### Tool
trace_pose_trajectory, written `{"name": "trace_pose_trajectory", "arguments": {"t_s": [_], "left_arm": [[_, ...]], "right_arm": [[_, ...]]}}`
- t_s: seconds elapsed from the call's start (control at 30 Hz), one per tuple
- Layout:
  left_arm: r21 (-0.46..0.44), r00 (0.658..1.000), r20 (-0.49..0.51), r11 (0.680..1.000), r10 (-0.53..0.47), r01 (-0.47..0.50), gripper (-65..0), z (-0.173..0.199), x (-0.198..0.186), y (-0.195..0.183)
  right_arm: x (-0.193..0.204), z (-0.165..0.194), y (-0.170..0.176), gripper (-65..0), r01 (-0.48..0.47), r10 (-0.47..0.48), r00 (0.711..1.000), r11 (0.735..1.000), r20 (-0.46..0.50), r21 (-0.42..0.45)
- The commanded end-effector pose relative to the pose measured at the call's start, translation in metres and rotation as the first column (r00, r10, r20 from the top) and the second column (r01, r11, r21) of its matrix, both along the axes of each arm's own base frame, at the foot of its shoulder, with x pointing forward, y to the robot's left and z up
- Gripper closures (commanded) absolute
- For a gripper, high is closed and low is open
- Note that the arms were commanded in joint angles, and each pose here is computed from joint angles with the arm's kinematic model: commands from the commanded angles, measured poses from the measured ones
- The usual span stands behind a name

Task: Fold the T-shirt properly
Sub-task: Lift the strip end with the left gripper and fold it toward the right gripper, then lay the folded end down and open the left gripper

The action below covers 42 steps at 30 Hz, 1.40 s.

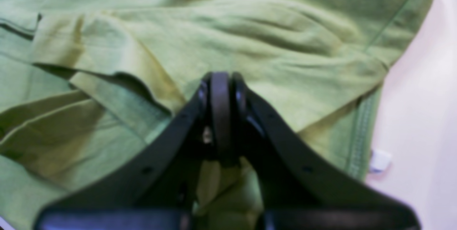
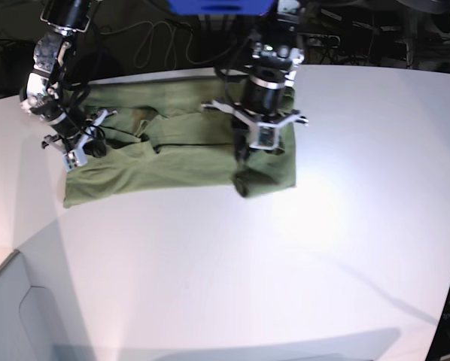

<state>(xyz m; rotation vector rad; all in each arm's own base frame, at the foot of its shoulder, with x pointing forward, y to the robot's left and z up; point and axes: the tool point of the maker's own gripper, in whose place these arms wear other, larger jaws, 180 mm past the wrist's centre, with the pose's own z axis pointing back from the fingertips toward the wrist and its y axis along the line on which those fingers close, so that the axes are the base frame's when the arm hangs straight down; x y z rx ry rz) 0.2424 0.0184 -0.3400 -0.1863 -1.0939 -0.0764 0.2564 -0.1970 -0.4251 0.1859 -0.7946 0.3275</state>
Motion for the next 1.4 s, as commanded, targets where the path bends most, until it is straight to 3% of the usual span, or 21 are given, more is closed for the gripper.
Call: {"name": "trace_pose_trajectory", "arguments": {"t_s": [0.0,0.17,0.47,0.9,1.13,1.37], "left_arm": [[-0.009,0.999,0.048,1.0,0.023,-0.023,0.0,0.01,0.009,-0.003],[-0.018,1.0,0.006,1.0,-0.025,0.025,0.0,-0.009,0.009,-0.031],[-0.043,0.985,0.032,0.984,-0.169,0.17,0.0,-0.005,0.014,-0.086],[-0.038,0.982,0.022,0.981,-0.189,0.19,0.0,-0.012,0.015,-0.092],[-0.046,0.958,0.06,0.958,-0.28,0.283,0.0,0.002,0.009,-0.122],[-0.043,0.957,0.066,0.957,-0.283,0.287,0.0,0.004,0.012,-0.124]], "right_arm": [[0.002,0.005,-0.001,0.0,-0.021,0.021,1.0,1.0,0.01,-0.012],[0.001,0.004,-0.001,0.0,-0.021,0.021,1.0,1.0,0.008,-0.012],[0.0,0.004,-0.002,0.0,-0.021,0.022,1.0,1.0,0.007,-0.014],[0.0,0.004,-0.005,0.0,-0.023,0.023,1.0,0.999,0.003,-0.022],[0.0,0.004,-0.005,0.0,-0.023,0.023,1.0,0.999,0.003,-0.022],[0.0,0.004,-0.005,0.0,-0.023,0.023,1.0,0.999,0.003,-0.022]]}}
